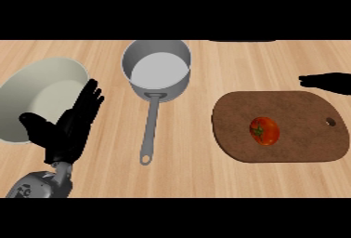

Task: Pick the tomato from the cutting board and place it in the pot

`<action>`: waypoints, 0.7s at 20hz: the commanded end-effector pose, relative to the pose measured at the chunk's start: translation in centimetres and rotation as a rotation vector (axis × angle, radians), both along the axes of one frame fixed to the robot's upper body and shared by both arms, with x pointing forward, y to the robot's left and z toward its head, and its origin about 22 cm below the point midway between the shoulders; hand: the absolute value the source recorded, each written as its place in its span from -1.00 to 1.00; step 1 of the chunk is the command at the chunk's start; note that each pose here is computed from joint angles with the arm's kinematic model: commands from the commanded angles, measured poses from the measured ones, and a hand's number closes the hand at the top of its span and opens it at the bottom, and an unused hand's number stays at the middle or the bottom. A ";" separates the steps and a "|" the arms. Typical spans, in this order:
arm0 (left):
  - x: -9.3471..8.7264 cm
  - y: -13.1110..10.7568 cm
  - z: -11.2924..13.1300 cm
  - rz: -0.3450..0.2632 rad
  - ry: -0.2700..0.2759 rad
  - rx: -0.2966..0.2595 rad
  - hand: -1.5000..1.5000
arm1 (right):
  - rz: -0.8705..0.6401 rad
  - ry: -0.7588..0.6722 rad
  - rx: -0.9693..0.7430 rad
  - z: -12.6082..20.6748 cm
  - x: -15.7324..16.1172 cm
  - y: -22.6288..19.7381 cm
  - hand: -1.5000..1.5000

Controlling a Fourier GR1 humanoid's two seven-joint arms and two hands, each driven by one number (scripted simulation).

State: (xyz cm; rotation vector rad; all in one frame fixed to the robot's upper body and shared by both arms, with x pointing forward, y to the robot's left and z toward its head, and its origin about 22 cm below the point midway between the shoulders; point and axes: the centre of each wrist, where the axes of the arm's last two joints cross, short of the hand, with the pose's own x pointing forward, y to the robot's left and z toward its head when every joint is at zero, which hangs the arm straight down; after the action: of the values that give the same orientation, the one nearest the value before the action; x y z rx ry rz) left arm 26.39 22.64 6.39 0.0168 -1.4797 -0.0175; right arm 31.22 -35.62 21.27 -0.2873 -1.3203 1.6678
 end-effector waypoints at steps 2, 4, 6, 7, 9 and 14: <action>-1.5 1.0 -0.9 -0.009 0.009 0.007 0.00 | -0.026 0.008 0.046 -2.4 0.8 -0.4 -1.00; -1.8 0.5 0.1 0.006 0.015 -0.016 0.00 | 0.001 -0.005 0.046 -1.0 -1.5 -0.1 -1.00; -0.7 0.8 -0.9 0.005 0.001 -0.003 0.00 | -0.008 -0.002 0.084 -1.2 0.2 0.0 -1.00; 0.5 -1.2 0.5 0.008 0.003 -0.011 0.00 | -0.014 0.006 0.078 0.5 -0.3 -0.6 -1.00; 0.0 0.7 1.7 0.018 0.005 -0.007 0.00 | -0.010 0.011 0.079 -2.5 0.5 1.6 -1.00; -0.3 0.1 -1.4 0.005 0.007 0.002 0.00 | -0.058 0.014 0.040 -2.4 -1.9 2.4 -1.00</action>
State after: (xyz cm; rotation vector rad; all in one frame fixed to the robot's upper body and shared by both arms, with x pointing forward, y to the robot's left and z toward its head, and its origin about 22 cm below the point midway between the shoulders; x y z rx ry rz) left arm 26.35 23.07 6.37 0.0152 -1.4759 -0.0048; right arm 30.23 -33.72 19.29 -0.2675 -1.3458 1.5997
